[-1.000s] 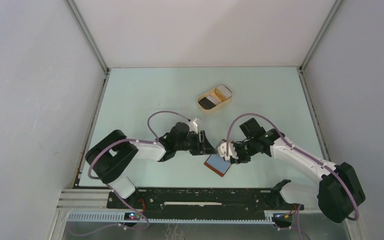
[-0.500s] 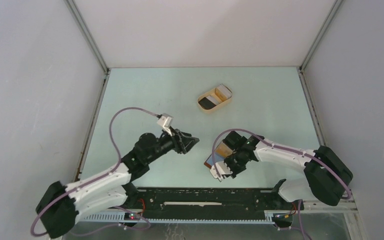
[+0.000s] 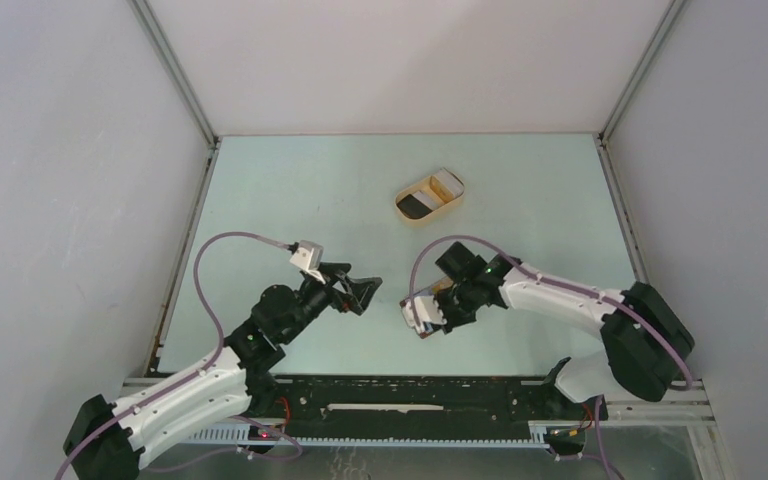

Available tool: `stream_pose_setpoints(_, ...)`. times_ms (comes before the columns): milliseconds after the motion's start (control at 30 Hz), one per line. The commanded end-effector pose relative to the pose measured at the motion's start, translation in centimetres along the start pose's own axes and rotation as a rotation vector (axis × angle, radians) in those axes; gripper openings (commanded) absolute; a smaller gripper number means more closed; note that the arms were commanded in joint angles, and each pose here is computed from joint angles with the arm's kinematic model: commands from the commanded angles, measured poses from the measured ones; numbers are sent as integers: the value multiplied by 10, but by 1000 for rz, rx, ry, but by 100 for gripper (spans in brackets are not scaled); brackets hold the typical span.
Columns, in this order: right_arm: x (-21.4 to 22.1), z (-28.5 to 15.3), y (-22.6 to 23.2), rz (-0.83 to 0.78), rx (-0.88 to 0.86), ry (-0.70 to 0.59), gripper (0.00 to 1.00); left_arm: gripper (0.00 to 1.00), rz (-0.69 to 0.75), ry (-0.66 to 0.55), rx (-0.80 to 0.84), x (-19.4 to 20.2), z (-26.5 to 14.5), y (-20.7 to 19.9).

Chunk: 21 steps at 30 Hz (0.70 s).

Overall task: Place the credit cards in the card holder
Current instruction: Insert the credit card into the card holder, then pick up the credit card from the storage box.

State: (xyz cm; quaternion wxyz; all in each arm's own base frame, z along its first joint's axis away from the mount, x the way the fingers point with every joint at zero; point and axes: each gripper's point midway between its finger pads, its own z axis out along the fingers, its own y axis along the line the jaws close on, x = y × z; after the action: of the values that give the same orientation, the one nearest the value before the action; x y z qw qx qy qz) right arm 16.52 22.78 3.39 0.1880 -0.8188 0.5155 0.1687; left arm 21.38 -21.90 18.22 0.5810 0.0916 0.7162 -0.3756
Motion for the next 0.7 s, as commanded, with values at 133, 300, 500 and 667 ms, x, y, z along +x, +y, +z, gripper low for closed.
stream_pose_setpoints(133, -39, -131, -86, 200, 303, -257, 50, 100, 163, -245, -45, -67, 3, 1)
stream_pose_setpoints(300, -17, -198, -189, 487, 561, -280, 71, 100, 257, -325, -80, -98, 17, -1)
stream_pose_setpoints(500, 24, -206, -282, 706, 645, -124, 78, 100, 393, -294, -18, -109, 52, -19)
stream_pose_setpoints(667, 54, -188, -321, 812, 662, -52, 82, 100, 401, -215, -33, -78, 69, -6)
